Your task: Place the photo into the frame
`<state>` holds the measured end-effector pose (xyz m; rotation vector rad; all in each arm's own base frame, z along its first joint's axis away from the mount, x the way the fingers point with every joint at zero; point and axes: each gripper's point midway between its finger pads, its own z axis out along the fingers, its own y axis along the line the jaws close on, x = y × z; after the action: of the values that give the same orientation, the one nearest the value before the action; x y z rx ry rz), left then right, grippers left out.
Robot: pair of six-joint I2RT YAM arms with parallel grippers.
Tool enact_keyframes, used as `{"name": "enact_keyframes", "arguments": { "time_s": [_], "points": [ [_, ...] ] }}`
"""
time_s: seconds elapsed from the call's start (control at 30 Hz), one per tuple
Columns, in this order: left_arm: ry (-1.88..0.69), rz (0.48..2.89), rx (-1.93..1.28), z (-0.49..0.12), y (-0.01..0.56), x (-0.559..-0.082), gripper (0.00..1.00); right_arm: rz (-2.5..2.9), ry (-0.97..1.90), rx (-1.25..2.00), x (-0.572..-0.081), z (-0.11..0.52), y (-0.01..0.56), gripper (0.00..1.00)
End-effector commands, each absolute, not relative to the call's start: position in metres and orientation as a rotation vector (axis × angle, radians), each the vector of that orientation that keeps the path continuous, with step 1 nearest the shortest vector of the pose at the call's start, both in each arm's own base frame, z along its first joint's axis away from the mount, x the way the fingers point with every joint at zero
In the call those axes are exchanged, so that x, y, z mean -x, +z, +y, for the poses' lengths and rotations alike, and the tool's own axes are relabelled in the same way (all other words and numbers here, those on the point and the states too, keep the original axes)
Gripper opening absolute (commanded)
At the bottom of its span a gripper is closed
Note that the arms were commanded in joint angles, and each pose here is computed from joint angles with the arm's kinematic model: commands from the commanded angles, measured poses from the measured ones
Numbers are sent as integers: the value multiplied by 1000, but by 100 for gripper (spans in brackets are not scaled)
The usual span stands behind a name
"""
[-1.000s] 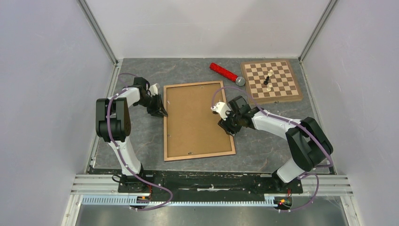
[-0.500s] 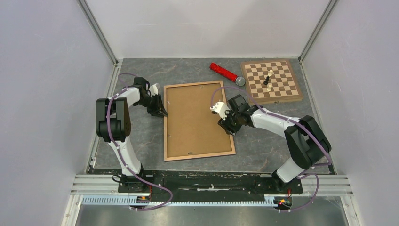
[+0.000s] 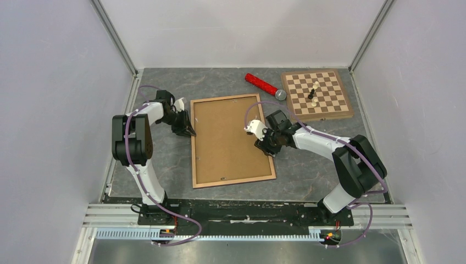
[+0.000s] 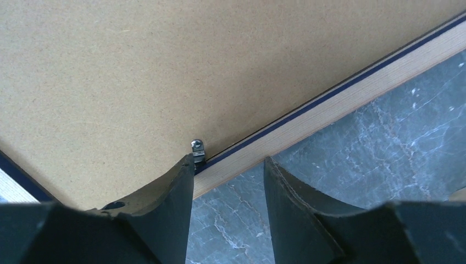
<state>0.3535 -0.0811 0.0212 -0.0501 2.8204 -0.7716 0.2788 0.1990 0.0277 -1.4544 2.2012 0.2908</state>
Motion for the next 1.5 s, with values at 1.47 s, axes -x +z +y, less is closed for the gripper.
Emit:
{"name": "enact_keyframes", "arguments": {
  "time_s": [1.47],
  "points": [
    [-720, 2774, 2, -78, 27, -366, 2, 2299, 380, 611, -470, 235, 65, 67]
  ]
}}
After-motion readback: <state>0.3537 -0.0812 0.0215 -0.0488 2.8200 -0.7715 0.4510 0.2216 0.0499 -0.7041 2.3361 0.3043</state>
